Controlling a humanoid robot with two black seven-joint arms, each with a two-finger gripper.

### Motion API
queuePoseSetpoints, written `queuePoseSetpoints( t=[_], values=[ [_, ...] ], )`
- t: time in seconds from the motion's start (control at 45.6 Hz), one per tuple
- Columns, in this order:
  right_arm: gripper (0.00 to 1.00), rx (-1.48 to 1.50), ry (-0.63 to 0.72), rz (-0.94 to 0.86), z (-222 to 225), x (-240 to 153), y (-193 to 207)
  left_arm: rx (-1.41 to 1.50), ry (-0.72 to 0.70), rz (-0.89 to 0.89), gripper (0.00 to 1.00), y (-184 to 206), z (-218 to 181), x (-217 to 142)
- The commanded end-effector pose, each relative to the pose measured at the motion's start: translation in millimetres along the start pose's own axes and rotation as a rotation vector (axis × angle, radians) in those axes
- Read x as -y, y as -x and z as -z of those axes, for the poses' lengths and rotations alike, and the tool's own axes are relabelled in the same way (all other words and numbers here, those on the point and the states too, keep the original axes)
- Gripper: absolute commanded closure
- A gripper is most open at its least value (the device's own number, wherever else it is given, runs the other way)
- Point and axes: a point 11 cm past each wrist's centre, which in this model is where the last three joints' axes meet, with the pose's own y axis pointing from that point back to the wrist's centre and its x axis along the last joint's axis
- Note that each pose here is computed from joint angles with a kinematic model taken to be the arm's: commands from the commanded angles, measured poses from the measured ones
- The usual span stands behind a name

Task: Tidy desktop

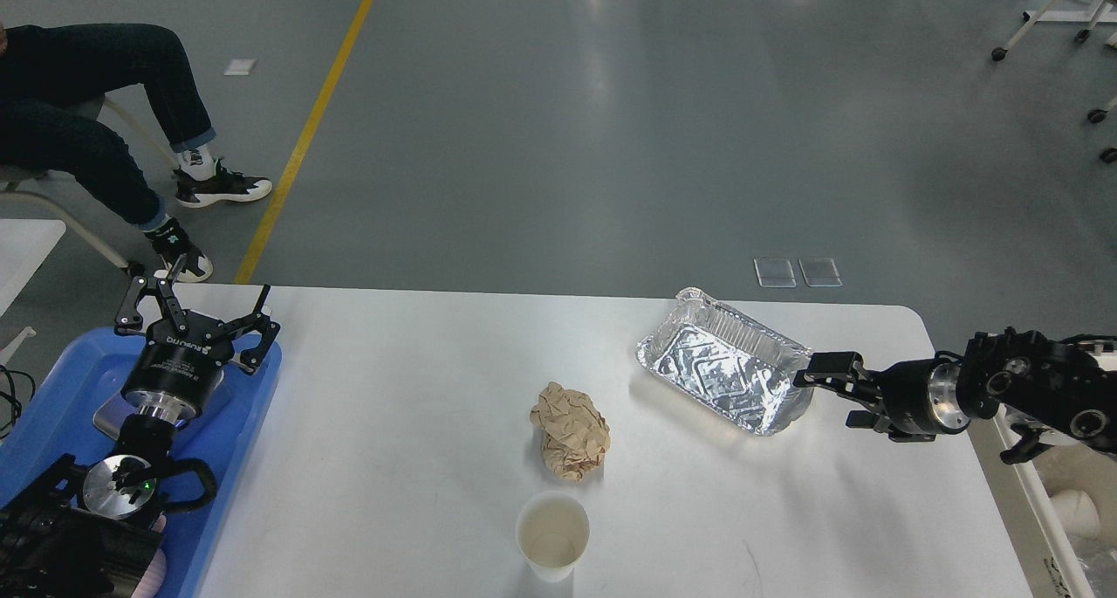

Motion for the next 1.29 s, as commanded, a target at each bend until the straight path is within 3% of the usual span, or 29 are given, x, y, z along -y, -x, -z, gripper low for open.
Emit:
queuePoseSetpoints(
  t=[0.0,0.701,0.767,0.833,0.898,0.964,1.074,1.271],
  values=[
    [0.0,-0.002,0.0,-0.004,6,13,1,0.0,0.001,-0.002,0.02,0,0,0],
    [0.01,-0.008,-0.011,0.002,26,48,13,0.025,0.011,-0.004,0.02,-2,-14,-2],
    [0.14,-0.01,-0.007,0.01,26,50,15,0.025,0.011,-0.004,0.02,-2,-14,-2],
    [0.52,-0.017,0.001,0.021,25,51,17,0.024,0.012,-0.004,0.02,-2,-14,-2],
    [0.61,-0.025,0.015,0.04,21,51,21,0.026,0.013,-0.006,0.02,-3,-15,-2],
    [0.86,-0.029,0.031,0.065,16,51,24,0.025,0.013,-0.008,0.02,-3,-15,-3],
    [1.0,-0.027,0.036,0.091,15,51,27,0.026,0.013,-0.01,0.02,-4,-15,-4],
    [1.0,-0.024,0.047,0.049,18,58,19,0.031,0.015,-0.011,0.02,-5,-18,-4]
  ],
)
